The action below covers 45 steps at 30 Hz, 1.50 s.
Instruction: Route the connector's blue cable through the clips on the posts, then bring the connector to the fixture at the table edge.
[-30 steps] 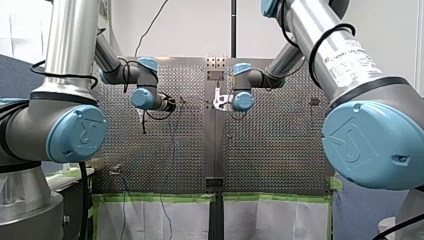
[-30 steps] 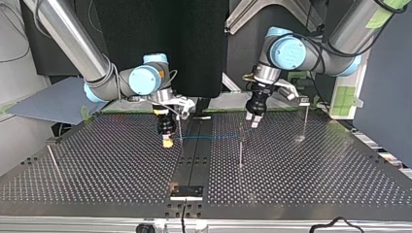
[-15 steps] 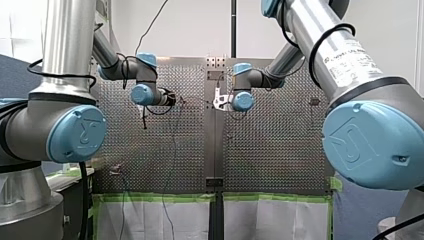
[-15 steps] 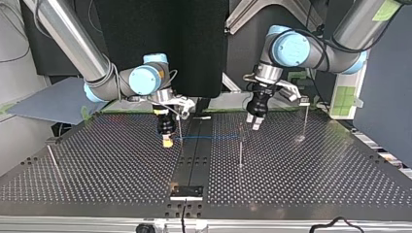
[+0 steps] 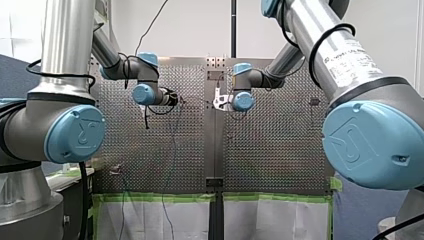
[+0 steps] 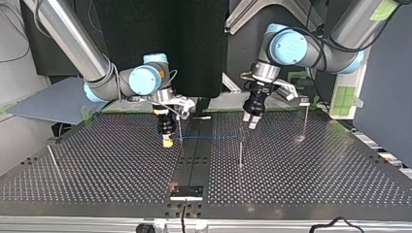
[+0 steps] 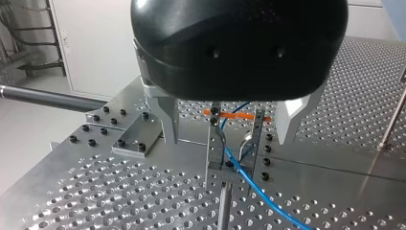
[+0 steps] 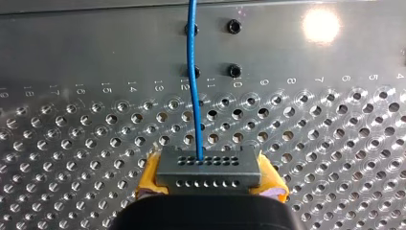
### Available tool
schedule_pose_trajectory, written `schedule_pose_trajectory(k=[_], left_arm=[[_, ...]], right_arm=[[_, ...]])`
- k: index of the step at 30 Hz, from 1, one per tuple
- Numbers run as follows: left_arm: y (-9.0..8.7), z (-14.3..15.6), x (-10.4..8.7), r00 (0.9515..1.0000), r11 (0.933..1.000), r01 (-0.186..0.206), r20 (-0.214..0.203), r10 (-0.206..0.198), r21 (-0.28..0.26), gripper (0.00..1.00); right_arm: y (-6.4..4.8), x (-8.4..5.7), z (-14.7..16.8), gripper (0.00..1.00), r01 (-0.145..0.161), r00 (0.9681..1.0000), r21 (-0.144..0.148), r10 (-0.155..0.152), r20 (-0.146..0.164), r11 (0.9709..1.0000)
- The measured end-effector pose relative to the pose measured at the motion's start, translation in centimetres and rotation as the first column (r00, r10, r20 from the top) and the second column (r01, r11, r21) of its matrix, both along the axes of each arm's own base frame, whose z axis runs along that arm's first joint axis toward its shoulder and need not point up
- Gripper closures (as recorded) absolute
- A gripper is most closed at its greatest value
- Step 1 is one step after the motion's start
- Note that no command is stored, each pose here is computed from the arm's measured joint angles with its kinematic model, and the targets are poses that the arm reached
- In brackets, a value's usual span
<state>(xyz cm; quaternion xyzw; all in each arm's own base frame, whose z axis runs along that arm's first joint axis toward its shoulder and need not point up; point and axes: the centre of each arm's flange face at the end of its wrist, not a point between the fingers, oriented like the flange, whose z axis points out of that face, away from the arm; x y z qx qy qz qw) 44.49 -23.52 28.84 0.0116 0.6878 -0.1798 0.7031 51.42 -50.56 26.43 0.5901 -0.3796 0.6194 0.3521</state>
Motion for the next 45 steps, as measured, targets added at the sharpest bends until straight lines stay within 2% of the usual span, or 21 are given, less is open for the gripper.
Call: schedule_pose_trajectory(k=[27,37,41,45], left_arm=[[-0.4,0.0,-0.2,1.0,1.0,0.008,0.003,-0.008,-0.002,0.0],[-0.1,0.0,-0.2,0.9988,0.9982,-0.048,0.011,0.047,0.037,0.0],[-0.6,-0.1,-0.7,0.9979,0.9954,-0.065,0.004,0.065,0.07,0.0],[-1.7,0.4,-1.1,0.9975,0.9946,-0.071,0.006,0.07,0.076,0.0]], right_arm=[[0.1,0.0,0.0,1.0,-0.003,1.0,0.005,0.003,-0.004,1.0],[0.0,-0.1,-0.1,1.0,-0.001,1.0,0.008,0.001,-0.007,1.0],[0.0,-0.2,-0.1,1.0,-0.001,0.9999,0.011,0.001,-0.011,0.9999],[-0.1,-0.4,-0.2,1.0,0.003,0.9999,0.016,-0.003,-0.016,0.9999]])
